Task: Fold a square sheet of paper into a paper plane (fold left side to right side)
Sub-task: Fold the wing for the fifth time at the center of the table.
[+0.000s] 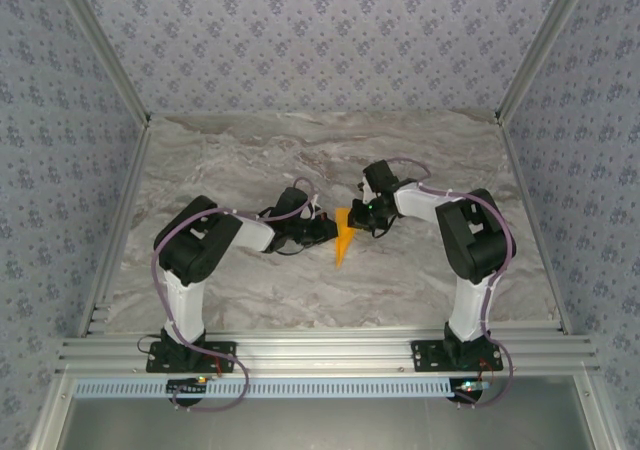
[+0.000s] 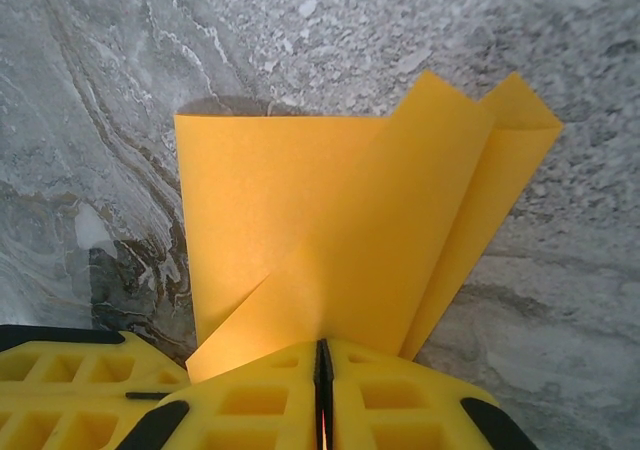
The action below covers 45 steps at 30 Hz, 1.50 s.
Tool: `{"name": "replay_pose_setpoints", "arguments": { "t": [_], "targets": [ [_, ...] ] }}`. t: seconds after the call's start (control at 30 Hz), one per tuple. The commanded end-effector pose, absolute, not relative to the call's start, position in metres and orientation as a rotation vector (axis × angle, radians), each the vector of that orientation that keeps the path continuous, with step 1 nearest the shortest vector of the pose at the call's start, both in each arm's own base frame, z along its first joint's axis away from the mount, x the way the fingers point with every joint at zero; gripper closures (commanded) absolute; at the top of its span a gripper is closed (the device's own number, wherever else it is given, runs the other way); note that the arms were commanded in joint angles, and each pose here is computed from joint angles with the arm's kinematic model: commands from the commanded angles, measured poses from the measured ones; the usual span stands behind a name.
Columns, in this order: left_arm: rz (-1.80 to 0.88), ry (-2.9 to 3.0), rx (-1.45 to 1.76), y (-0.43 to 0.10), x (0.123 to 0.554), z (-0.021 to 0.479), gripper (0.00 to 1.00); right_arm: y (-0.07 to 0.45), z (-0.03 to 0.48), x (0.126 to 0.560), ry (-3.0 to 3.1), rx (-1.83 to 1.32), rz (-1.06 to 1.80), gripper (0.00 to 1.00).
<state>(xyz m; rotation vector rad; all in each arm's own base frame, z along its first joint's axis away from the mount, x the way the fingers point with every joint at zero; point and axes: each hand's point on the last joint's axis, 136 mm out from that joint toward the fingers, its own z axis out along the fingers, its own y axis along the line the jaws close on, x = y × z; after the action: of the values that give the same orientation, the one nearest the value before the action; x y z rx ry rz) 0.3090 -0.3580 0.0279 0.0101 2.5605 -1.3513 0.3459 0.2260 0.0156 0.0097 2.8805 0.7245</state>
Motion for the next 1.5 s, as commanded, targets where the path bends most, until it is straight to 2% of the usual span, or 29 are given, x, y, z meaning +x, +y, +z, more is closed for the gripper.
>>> {"name": "replay_pose_setpoints", "arguments": {
  "t": [0.0,0.17,0.27,0.4,0.57,0.7,1.03,1.47],
  "targets": [
    [-1.290,2.583,0.043,-0.356,0.299,0.028,0.96,0.193,-0.029,0.308,3.065,0.091,0.538,0.88],
    [-1.248,2.527,0.076,-0.346,0.298,0.067,0.85,0.190,-0.032,0.304,3.065,0.103,0.542,0.89],
    [-1.220,2.510,0.100,-0.339,0.291,0.081,0.83,0.190,-0.031,0.303,3.060,0.103,0.550,0.89],
    [-1.237,2.503,0.153,-0.342,0.273,0.094,0.83,0.191,-0.029,0.304,3.050,0.099,0.556,0.90],
    [-1.368,2.488,0.253,-0.375,0.245,0.108,0.84,0.191,-0.027,0.305,3.045,0.092,0.559,0.90],
    [-1.377,2.532,0.269,-0.391,0.239,0.099,0.84,0.191,-0.027,0.304,3.046,0.090,0.563,0.90],
    [-1.282,2.597,0.194,-0.388,0.249,0.064,0.84,0.192,-0.026,0.304,3.046,0.084,0.568,0.90],
    [-1.306,2.640,0.125,-0.383,0.242,0.039,0.84,0.192,-0.025,0.305,3.047,0.080,0.563,0.90]
  ]
}}
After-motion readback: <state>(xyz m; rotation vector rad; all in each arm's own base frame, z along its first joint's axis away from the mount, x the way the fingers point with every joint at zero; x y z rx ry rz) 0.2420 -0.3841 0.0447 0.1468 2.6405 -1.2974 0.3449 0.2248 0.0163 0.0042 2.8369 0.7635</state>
